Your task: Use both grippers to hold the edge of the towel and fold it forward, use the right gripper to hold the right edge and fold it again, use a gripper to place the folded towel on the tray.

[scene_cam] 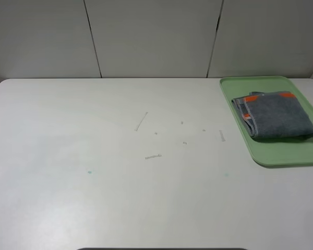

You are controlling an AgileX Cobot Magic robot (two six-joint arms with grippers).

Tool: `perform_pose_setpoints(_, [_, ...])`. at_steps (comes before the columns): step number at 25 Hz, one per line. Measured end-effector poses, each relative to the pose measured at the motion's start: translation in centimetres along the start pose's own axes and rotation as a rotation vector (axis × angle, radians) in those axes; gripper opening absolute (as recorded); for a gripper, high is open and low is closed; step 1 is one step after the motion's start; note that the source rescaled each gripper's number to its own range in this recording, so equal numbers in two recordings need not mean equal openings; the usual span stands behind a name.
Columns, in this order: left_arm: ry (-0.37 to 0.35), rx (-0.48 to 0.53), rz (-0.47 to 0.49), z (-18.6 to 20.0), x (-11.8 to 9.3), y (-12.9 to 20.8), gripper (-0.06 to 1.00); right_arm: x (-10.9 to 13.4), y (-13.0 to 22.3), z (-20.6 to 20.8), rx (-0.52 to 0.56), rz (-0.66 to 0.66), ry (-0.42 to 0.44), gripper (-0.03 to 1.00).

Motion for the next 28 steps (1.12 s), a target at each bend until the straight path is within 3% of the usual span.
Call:
perform_pose_setpoints(15, [0.000, 0.000, 0.000, 0.0, 0.0, 0.0, 0.98, -0.8, 9.2, 7.2, -0.535, -0.049, -0.174, 1.00])
perform_pose_setpoints(17, [0.000, 0.000, 0.000, 0.0, 0.0, 0.0, 0.98, -0.9, 9.6, 7.4, -0.563, -0.044, -0.174, 1.00])
perform_pose_setpoints(24, [0.000, 0.000, 0.000, 0.0, 0.0, 0.0, 0.98, -3.2, 10.8, 11.2, -0.946, 0.023, -0.090, 1.00])
perform_pose_setpoints(28, [-0.001, 0.000, 0.000, 0.0, 0.0, 0.0, 0.98, -3.4, 10.2, 10.5, -0.981, 0.030, -0.068, 1.00])
Point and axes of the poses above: a point on each arm's last joint axis where the gripper is mounted, z pointing back along that axis away from the gripper, x along the wrist's bending axis when the last joint is at zero, y = z × x, the point moved 8 cm from there along -z, pointing out along that axis toward the gripper, and after that the axes turned 5 degrees about -z, right-handed, at the moved point
